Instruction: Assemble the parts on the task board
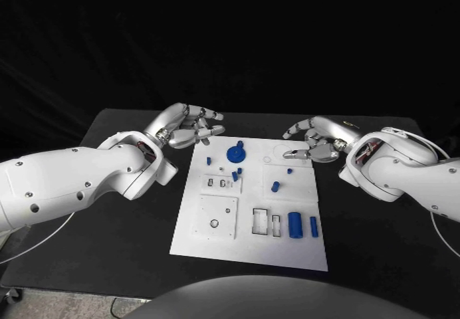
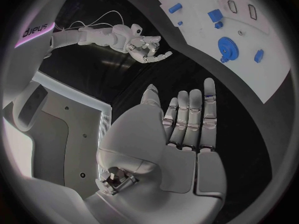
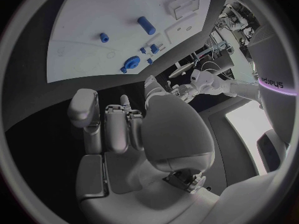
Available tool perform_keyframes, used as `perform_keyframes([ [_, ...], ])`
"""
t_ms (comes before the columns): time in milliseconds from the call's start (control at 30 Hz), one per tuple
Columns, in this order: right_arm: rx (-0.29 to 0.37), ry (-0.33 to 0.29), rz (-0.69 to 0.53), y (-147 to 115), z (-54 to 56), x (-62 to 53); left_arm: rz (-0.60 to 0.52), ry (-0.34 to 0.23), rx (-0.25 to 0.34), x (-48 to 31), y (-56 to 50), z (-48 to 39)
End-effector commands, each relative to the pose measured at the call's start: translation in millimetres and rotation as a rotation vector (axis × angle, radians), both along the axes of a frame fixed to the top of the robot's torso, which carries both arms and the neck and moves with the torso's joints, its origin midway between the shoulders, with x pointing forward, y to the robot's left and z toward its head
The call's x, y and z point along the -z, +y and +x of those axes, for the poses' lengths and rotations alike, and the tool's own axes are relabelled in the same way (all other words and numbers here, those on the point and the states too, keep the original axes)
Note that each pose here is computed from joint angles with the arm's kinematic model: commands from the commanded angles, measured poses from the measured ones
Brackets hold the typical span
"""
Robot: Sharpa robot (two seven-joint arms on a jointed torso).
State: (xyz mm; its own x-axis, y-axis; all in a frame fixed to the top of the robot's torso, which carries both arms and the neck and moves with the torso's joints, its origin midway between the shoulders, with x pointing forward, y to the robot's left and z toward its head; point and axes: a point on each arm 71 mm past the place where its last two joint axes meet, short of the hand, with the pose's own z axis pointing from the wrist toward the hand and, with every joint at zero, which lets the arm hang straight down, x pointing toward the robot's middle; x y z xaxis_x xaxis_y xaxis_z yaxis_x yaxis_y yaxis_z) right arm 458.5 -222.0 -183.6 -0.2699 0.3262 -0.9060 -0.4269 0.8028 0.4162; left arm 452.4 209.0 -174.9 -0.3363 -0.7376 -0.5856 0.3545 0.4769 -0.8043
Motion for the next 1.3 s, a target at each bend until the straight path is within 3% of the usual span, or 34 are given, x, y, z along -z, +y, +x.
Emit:
perform_keyframes([
  [33,-0.009,0.046,-0.005,-2,0.1,6.3,0.182,0.101,-0.001,9.9,-6.5,4.7],
  [333,0.018,0.086,-0.018,-12,-1.3,13.6,0.517,0.295,-0.001,22.3,-30.3,17.8],
  [633,0.023,0.092,-0.011,-14,-6.3,12.4,0.759,0.409,-0.035,28.1,-43.8,22.6],
  [933,0.018,0.081,0.001,-14,-8.4,10.6,0.871,0.431,-0.062,28.5,-51.5,25.4],
  [1300,0.025,0.083,-0.001,-17,-8.2,10.9,0.892,0.419,-0.074,27.6,-52.3,26.2],
])
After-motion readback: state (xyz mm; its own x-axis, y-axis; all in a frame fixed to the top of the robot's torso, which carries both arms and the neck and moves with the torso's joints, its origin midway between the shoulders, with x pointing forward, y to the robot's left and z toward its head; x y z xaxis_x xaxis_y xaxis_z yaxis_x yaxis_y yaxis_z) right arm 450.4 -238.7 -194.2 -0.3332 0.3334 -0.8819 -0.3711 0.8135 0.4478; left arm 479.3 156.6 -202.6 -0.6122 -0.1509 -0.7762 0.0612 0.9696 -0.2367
